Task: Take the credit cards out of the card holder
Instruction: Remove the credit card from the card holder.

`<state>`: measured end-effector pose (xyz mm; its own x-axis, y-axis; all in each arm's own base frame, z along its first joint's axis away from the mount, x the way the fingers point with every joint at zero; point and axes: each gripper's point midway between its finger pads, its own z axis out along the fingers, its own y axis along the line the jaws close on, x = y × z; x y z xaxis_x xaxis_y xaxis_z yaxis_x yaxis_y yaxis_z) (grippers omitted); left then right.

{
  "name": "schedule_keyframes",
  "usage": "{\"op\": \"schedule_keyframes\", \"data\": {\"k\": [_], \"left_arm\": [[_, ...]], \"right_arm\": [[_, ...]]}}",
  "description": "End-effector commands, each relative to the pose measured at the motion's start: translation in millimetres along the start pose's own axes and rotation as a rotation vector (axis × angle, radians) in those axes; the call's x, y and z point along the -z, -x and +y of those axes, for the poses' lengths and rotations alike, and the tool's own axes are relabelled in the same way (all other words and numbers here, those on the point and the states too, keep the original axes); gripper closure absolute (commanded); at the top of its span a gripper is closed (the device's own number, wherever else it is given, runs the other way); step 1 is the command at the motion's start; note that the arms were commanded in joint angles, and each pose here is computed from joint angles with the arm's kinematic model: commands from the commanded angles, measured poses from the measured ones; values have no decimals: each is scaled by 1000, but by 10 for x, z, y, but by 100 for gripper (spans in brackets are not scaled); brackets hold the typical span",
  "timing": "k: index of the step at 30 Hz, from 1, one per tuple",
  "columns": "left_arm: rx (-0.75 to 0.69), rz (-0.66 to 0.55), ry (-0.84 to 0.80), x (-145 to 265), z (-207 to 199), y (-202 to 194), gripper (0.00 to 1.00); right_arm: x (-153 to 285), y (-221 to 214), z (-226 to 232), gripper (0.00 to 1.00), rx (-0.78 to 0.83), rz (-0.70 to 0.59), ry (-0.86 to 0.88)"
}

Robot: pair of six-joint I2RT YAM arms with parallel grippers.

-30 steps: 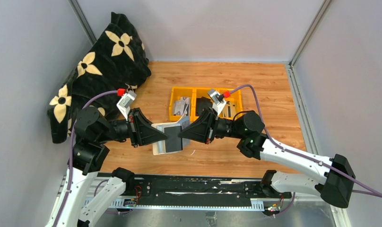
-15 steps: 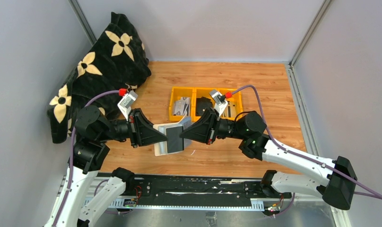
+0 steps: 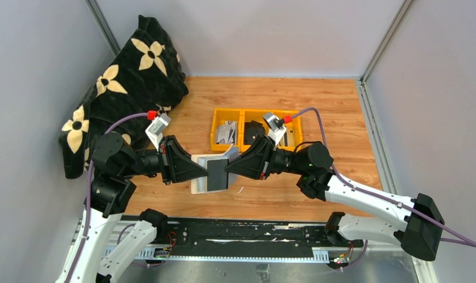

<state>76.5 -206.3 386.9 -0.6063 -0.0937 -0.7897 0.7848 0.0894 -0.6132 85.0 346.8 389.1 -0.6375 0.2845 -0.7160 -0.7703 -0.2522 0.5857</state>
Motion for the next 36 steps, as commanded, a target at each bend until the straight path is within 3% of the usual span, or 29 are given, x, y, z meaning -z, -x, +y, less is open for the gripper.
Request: {"op": "schedule_keyframes", "data": {"k": [1,3,8,36], "left_arm": [[-52,-15,-34,23,-161,76,100],[-52,-18,-30,22,-156,80,100],[-52,-21,-30,15,-155,101,100],[-77,-127,29,4,-142,348,100]], "right_arm": [[21,52,118,80,17,-24,59],[40,52,130,82,21,-31,62],[63,50,146,100,17,-38,71],[128,-126,125,100,1,-95,85]]}}
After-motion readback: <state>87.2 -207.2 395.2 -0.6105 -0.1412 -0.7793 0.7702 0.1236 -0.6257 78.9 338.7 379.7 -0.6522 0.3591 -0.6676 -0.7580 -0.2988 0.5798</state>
